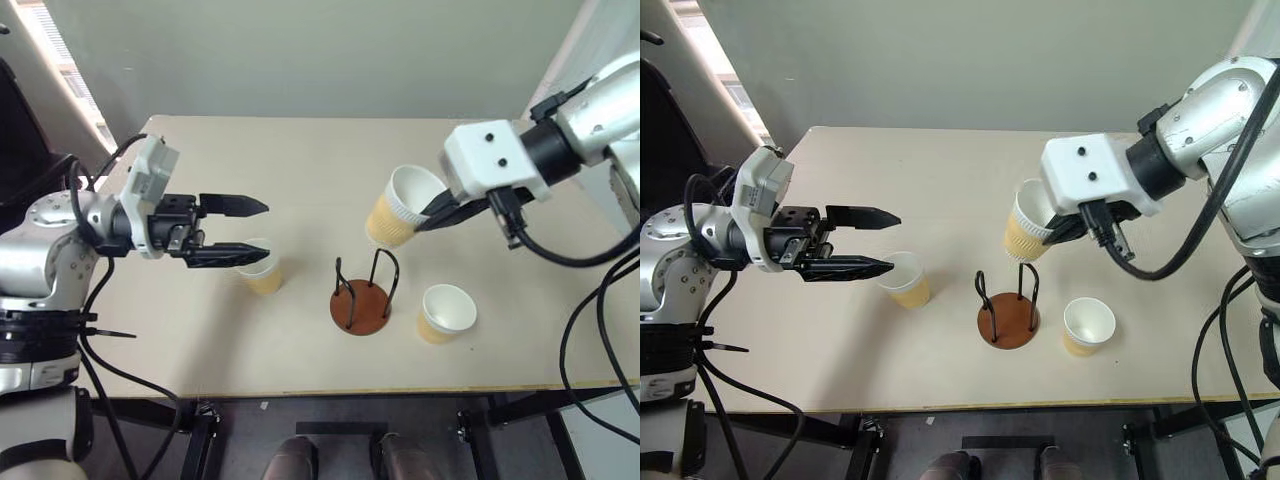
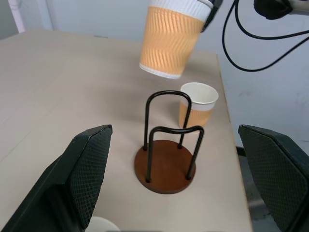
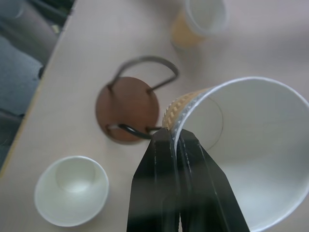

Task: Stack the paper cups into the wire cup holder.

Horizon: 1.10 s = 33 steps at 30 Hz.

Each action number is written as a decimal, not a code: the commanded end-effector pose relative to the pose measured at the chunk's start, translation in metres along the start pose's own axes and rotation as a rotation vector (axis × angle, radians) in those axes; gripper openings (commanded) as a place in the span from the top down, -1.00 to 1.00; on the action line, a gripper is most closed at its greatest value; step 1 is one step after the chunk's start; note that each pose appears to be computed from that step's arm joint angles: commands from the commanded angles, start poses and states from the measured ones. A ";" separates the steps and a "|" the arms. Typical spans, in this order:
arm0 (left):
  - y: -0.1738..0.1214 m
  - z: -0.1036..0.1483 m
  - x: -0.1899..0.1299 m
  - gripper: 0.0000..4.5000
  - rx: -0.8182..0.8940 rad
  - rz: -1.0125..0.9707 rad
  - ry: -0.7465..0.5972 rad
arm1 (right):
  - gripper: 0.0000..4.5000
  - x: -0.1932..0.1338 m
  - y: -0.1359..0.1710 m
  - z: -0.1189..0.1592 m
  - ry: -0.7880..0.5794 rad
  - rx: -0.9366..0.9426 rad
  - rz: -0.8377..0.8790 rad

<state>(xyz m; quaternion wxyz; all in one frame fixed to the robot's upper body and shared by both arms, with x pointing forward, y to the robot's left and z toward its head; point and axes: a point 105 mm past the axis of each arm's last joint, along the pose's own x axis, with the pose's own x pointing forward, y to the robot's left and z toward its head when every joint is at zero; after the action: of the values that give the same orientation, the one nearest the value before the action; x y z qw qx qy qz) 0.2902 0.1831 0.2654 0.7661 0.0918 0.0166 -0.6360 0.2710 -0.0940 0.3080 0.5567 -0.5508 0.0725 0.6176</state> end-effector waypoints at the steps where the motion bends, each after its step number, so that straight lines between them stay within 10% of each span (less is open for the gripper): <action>1: -0.002 0.009 -0.002 -1.00 0.027 -0.004 -0.016 | 0.98 0.002 -0.001 0.008 0.012 -0.055 0.013; 24: -0.003 0.000 0.000 -1.00 0.030 0.017 -0.001 | 0.98 0.046 0.008 -0.003 0.079 -0.188 0.130; 33: -0.002 0.001 0.000 -1.00 0.036 0.023 -0.004 | -0.11 0.047 0.002 0.001 0.047 -0.175 0.083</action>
<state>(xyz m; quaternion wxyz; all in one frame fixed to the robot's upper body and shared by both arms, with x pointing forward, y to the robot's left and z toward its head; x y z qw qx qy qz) 0.2917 0.1841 0.2575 0.7739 0.0851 0.0220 -0.6272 0.2797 -0.0663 0.2599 0.4650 -0.6059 0.0745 0.6411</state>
